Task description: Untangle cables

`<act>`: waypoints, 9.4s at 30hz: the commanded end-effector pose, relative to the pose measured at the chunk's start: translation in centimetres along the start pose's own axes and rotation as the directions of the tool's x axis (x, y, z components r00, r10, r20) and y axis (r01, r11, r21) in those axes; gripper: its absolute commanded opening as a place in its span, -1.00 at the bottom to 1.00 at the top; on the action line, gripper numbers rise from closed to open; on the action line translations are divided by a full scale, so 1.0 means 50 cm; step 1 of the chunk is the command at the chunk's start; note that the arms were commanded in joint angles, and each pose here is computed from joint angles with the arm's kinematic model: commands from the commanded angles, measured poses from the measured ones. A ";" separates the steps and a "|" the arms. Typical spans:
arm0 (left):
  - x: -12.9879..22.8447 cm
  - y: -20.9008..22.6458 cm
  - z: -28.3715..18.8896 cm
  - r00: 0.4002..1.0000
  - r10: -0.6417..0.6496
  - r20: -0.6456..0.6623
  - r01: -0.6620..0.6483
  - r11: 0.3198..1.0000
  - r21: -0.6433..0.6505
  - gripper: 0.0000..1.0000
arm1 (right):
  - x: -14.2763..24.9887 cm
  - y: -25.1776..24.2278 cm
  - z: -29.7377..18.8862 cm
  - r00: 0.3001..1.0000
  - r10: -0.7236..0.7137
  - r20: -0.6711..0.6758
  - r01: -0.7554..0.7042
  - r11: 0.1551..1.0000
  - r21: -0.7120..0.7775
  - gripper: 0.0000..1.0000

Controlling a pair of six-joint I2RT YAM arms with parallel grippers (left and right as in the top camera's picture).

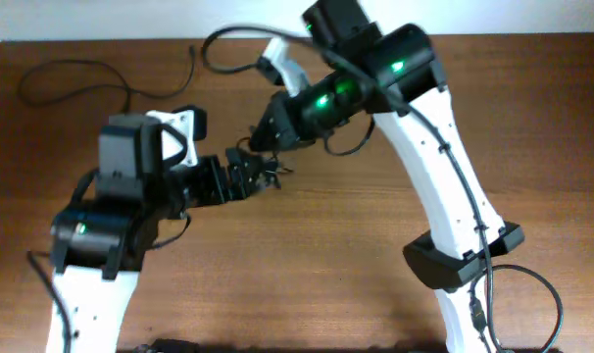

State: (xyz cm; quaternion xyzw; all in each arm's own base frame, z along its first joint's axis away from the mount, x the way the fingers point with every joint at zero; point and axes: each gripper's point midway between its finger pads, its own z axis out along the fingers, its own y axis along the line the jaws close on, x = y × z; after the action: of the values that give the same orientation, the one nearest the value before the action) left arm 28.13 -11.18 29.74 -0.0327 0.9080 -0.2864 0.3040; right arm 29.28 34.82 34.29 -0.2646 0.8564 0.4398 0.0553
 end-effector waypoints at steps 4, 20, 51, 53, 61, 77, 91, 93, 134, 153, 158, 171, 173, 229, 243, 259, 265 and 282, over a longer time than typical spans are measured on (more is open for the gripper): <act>0.007 -0.015 0.089 0.984 -0.085 -0.159 0.104 0.988 0.115 0.82 | 0.016 0.030 -0.004 0.997 -0.073 0.011 0.072 0.996 0.046 -0.92; 0.058 0.189 0.111 0.963 -0.158 -0.217 0.060 0.914 -0.401 0.08 | -0.026 -0.140 -0.366 0.860 -0.031 0.509 -0.287 0.796 0.533 -0.92; 0.072 0.207 0.107 0.957 -0.180 -0.227 0.063 0.894 -0.444 0.98 | -0.064 0.117 -0.462 0.626 -0.234 0.744 -0.108 0.919 0.380 -0.92; 0.072 0.207 0.107 0.957 -0.180 -0.227 0.063 0.893 -0.445 0.98 | -0.065 0.210 -0.464 0.602 -0.271 0.751 0.085 0.957 0.277 -0.92; 0.072 0.207 0.108 0.957 -0.179 -0.226 0.063 0.894 -0.444 0.98 | 0.012 0.118 -0.238 0.882 -0.348 0.319 0.275 0.928 0.252 -0.92; 0.080 0.209 0.104 0.952 -0.189 -0.241 0.063 0.890 -0.451 0.98 | -0.086 0.392 -0.457 0.603 -0.292 0.742 0.526 0.845 -0.095 -0.92; 0.091 0.211 0.099 0.945 -0.200 -0.258 0.062 0.886 -0.460 0.98 | 0.026 -0.300 -0.381 0.925 -0.013 0.381 -0.333 0.455 0.826 0.78; 0.090 0.211 0.099 0.945 -0.200 -0.257 0.062 0.886 -0.459 0.98 | 0.038 -0.267 -0.367 0.928 0.002 0.374 -0.316 0.536 0.783 0.97; 0.100 0.212 0.095 0.939 -0.210 -0.272 0.062 0.882 -0.467 0.98 | 0.225 -0.406 0.146 0.887 0.390 0.248 -0.461 0.714 0.528 -0.92; 0.108 0.149 0.115 0.920 -0.223 -0.322 0.123 0.945 -0.303 0.98 | -0.005 -0.034 -0.201 0.824 0.085 0.560 -0.325 0.881 0.344 -0.92; 0.107 0.112 0.123 0.912 -0.220 -0.345 0.156 0.967 -0.203 0.98 | -0.004 0.167 -0.136 0.941 0.156 0.300 -0.099 0.975 -0.197 -0.92; 0.111 0.007 0.120 0.882 -0.194 -0.429 0.248 0.966 0.073 0.98 | 0.003 0.013 -0.111 0.891 0.233 0.389 -0.303 0.944 0.130 -0.92; 0.109 0.007 0.120 0.884 -0.191 -0.426 0.245 0.967 0.075 0.98 | -0.001 0.042 -0.106 0.905 0.222 0.364 -0.263 0.963 0.067 -0.92; 0.117 0.181 0.169 0.922 -0.234 -0.309 0.072 0.886 -0.457 0.94 | 0.041 0.469 -0.594 0.408 0.094 0.908 0.341 0.907 -0.247 -0.92; 0.132 0.168 0.168 0.905 -0.254 -0.342 0.089 0.898 -0.431 0.98 | -0.092 0.258 -0.500 0.450 -0.015 0.893 0.095 0.995 -0.031 -0.92; 0.022 0.014 0.083 0.980 0.080 -0.183 -0.083 0.996 -0.008 0.98 | -0.052 -0.169 0.016 0.898 0.305 0.318 -0.392 0.882 0.261 -0.92; -0.002 -0.044 0.070 0.985 0.130 -0.118 -0.114 0.985 0.131 0.99 | -0.103 -0.130 0.043 0.823 0.457 0.337 -0.503 0.863 0.056 -0.92; -0.061 -0.074 0.072 1.000 0.019 -0.018 -0.016 0.984 0.180 -0.58 | -0.131 -0.067 0.044 0.737 0.619 0.270 -0.605 0.783 -0.145 -0.92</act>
State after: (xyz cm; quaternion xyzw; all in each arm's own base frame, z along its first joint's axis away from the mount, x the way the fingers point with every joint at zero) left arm 32.26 -15.33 30.14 0.0035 0.8872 -0.3582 0.2908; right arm 36.52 37.51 32.39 0.1021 0.8654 0.4897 0.0298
